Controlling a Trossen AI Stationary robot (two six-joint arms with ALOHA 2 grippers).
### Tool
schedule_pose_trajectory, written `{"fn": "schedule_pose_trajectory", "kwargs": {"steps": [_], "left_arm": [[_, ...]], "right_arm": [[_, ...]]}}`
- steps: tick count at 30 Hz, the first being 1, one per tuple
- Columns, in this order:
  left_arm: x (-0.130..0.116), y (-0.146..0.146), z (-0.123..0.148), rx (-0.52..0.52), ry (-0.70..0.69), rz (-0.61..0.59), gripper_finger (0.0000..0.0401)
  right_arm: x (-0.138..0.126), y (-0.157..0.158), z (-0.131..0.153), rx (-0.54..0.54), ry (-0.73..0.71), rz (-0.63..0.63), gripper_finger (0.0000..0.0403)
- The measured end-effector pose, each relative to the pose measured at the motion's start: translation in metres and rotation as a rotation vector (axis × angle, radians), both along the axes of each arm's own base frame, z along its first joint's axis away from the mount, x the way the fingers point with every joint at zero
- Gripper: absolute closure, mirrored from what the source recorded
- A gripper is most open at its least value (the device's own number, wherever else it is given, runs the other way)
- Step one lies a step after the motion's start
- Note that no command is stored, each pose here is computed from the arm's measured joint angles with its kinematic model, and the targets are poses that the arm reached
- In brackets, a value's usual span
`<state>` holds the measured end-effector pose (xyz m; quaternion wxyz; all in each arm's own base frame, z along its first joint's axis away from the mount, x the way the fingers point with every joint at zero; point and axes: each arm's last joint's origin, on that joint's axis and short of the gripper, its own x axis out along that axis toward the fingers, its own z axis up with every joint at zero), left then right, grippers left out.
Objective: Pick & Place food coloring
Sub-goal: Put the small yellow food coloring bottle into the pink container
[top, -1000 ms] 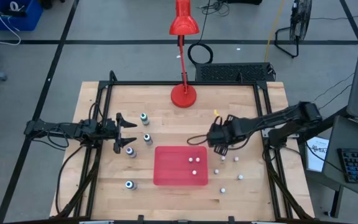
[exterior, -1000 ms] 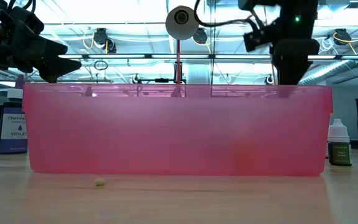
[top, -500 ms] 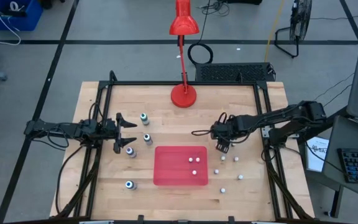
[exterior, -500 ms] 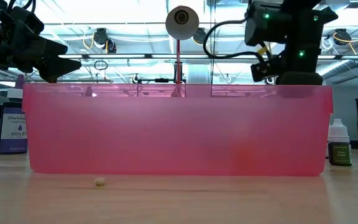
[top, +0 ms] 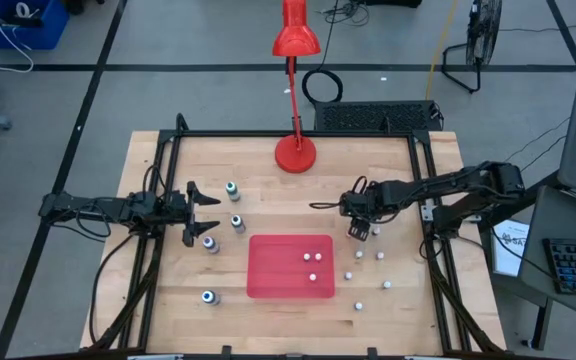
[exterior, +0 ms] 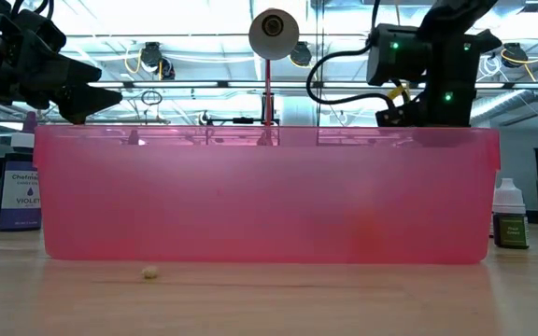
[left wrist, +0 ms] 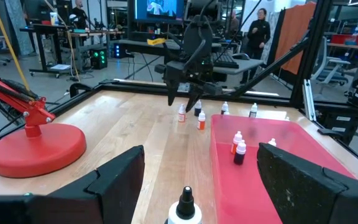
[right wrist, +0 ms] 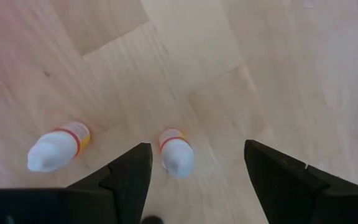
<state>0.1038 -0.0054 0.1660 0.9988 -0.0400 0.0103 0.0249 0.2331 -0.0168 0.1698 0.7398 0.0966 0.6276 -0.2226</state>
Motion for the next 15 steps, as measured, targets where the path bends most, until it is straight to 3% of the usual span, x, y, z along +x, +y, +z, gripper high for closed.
{"fn": "schedule_pose_trajectory", "kwargs": {"steps": [7,15], "left_arm": [[0.0,0.0,0.0,0.0,0.0,0.0,0.0096],[0.0,0.0,0.0,0.0,0.0,0.0,0.0095]], "right_arm": [[-0.0001,0.0,0.0,0.0,0.001,0.001,0.0172],[-0.0001,0.0001,0.0,0.0,0.002,0.001,0.0242]]}}
